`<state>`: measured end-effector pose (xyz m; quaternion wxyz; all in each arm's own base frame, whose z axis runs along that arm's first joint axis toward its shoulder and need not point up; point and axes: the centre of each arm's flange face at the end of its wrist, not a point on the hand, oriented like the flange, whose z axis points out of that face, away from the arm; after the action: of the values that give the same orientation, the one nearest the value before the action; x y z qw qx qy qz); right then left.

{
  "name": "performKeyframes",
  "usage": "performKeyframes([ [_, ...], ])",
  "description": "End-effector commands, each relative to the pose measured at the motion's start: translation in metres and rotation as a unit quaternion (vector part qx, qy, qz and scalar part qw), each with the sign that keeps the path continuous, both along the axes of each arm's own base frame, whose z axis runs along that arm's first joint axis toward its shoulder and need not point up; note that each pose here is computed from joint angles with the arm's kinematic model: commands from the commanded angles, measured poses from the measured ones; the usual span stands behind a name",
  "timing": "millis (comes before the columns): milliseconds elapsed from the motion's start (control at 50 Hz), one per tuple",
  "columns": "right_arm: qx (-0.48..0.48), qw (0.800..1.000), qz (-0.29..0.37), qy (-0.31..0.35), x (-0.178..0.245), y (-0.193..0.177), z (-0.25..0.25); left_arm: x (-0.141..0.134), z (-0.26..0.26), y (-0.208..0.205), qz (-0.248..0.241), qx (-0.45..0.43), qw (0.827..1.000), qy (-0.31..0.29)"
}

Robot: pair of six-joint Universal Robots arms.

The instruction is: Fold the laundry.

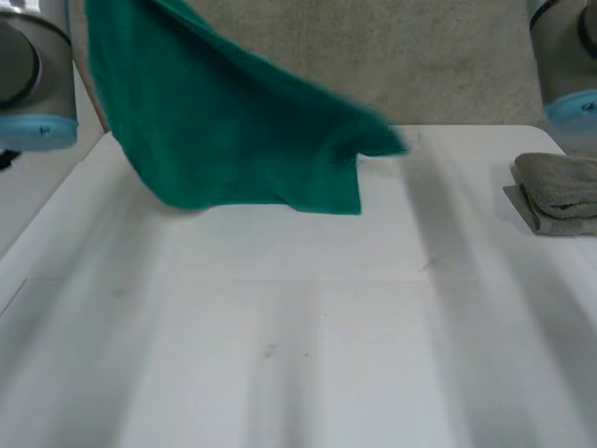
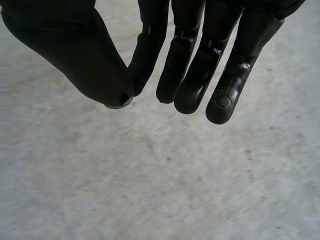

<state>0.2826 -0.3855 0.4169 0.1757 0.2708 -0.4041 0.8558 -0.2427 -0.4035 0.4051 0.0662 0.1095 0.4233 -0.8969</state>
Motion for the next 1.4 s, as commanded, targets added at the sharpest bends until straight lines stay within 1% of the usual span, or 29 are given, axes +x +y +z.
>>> performKeyframes([
  [20, 0.137, 0.989, 0.003, 0.050, 0.004, -0.006, -0.082, 0.003, -0.087, -0.002, -0.003, 0.127, 0.991, -0.033],
  [60, 0.178, 0.982, 0.004, 0.061, 0.005, -0.004, -0.105, 0.003, -0.101, 0.001, -0.004, 0.146, 0.989, -0.039],
  [80, 0.216, 0.974, 0.012, 0.066, 0.008, 0.000, -0.124, 0.002, -0.106, 0.003, -0.007, 0.154, 0.987, -0.041],
  [120, 0.254, 0.965, 0.022, 0.059, 0.010, 0.006, -0.139, -0.001, -0.115, 0.009, -0.018, 0.168, 0.984, -0.049],
  [140, 0.271, 0.961, 0.028, 0.050, 0.011, 0.009, -0.144, -0.002, -0.116, 0.012, -0.023, 0.170, 0.984, -0.052],
  [160, 0.305, 0.951, 0.037, 0.024, 0.010, 0.012, -0.153, -0.003, -0.113, 0.016, -0.027, 0.168, 0.984, -0.053],
  [220, 0.354, 0.933, 0.054, -0.033, 0.008, 0.016, -0.161, -0.004, -0.094, 0.034, -0.045, 0.153, 0.986, -0.057],
  [240, 0.384, 0.918, 0.064, -0.076, 0.006, 0.019, -0.164, -0.005, -0.092, 0.038, -0.050, 0.151, 0.986, -0.058],
  [260, 0.399, 0.909, 0.069, -0.095, 0.006, 0.020, -0.166, -0.007, -0.084, 0.048, -0.059, 0.143, 0.986, -0.060],
  [300, 0.428, 0.891, 0.082, -0.124, 0.006, 0.024, -0.170, -0.009, -0.074, 0.059, -0.068, 0.133, 0.987, -0.061],
  [320, 0.456, 0.872, 0.098, -0.148, 0.007, 0.029, -0.172, -0.010, -0.068, 0.064, -0.072, 0.126, 0.988, -0.060],
  [360, 0.479, 0.855, 0.113, -0.164, 0.007, 0.034, -0.175, -0.012, -0.050, 0.082, -0.083, 0.107, 0.989, -0.058],
  [380, 0.500, 0.839, 0.124, -0.175, 0.008, 0.038, -0.181, -0.013, -0.045, 0.087, -0.087, 0.101, 0.989, -0.057],
  [400, 0.508, 0.832, 0.129, -0.183, 0.009, 0.040, -0.182, -0.014, -0.041, 0.092, -0.091, 0.095, 0.990, -0.056],
  [440, 0.515, 0.824, 0.139, -0.192, 0.010, 0.043, -0.183, -0.017, -0.025, 0.108, -0.103, 0.074, 0.991, -0.053],
  [460, 0.513, 0.821, 0.148, -0.201, 0.012, 0.046, -0.180, -0.017, -0.021, 0.112, -0.106, 0.069, 0.991, -0.053],
  [540, 0.497, 0.824, 0.169, -0.213, 0.017, 0.048, -0.171, -0.020, -0.001, 0.136, -0.126, 0.047, 0.990, -0.052],
  [600, 0.497, 0.822, 0.181, -0.211, 0.025, 0.053, -0.173, -0.021, 0.012, 0.155, -0.140, 0.038, 0.988, -0.052],
  [640, 0.504, 0.816, 0.200, -0.200, 0.039, 0.064, -0.178, -0.021, 0.019, 0.169, -0.149, 0.033, 0.987, -0.052],
  [720, 0.513, 0.809, 0.217, -0.187, 0.058, 0.075, -0.193, -0.021, 0.028, 0.189, -0.163, 0.024, 0.985, -0.050],
  [820, 0.511, 0.802, 0.237, -0.197, 0.077, 0.079, -0.208, -0.020, 0.035, 0.208, -0.176, 0.013, 0.983, -0.047],
  [920, 0.506, 0.800, 0.224, -0.234, 0.082, 0.067, -0.229, -0.017, 0.040, 0.219, -0.180, 0.005, 0.983, -0.044],
  [940, 0.506, 0.799, 0.211, -0.247, 0.081, 0.062, -0.237, -0.016, 0.042, 0.223, -0.181, 0.003, 0.983, -0.043],
  [1000, 0.513, 0.794, 0.194, -0.260, 0.082, 0.057, -0.252, -0.016, 0.045, 0.230, -0.187, -0.001, 0.981, -0.041],
  [1200, 0.543, 0.779, 0.185, -0.252, 0.088, 0.055, -0.293, -0.019, 0.056, 0.250, -0.210, -0.019, 0.977, -0.034],
  [1220, 0.546, 0.776, 0.185, -0.253, 0.088, 0.054, -0.295, -0.018, 0.057, 0.251, -0.210, -0.020, 0.977, -0.033],
  [1240, 0.555, 0.768, 0.187, -0.259, 0.086, 0.054, -0.298, -0.018, 0.058, 0.251, -0.210, -0.022, 0.977, -0.033],
  [1320, 0.571, 0.750, 0.196, -0.271, 0.083, 0.055, -0.299, -0.017, 0.061, 0.250, -0.208, -0.026, 0.977, -0.030],
  [1400, 0.576, 0.742, 0.206, -0.274, 0.071, 0.052, -0.290, -0.016, 0.064, 0.248, -0.203, -0.028, 0.978, -0.029],
])
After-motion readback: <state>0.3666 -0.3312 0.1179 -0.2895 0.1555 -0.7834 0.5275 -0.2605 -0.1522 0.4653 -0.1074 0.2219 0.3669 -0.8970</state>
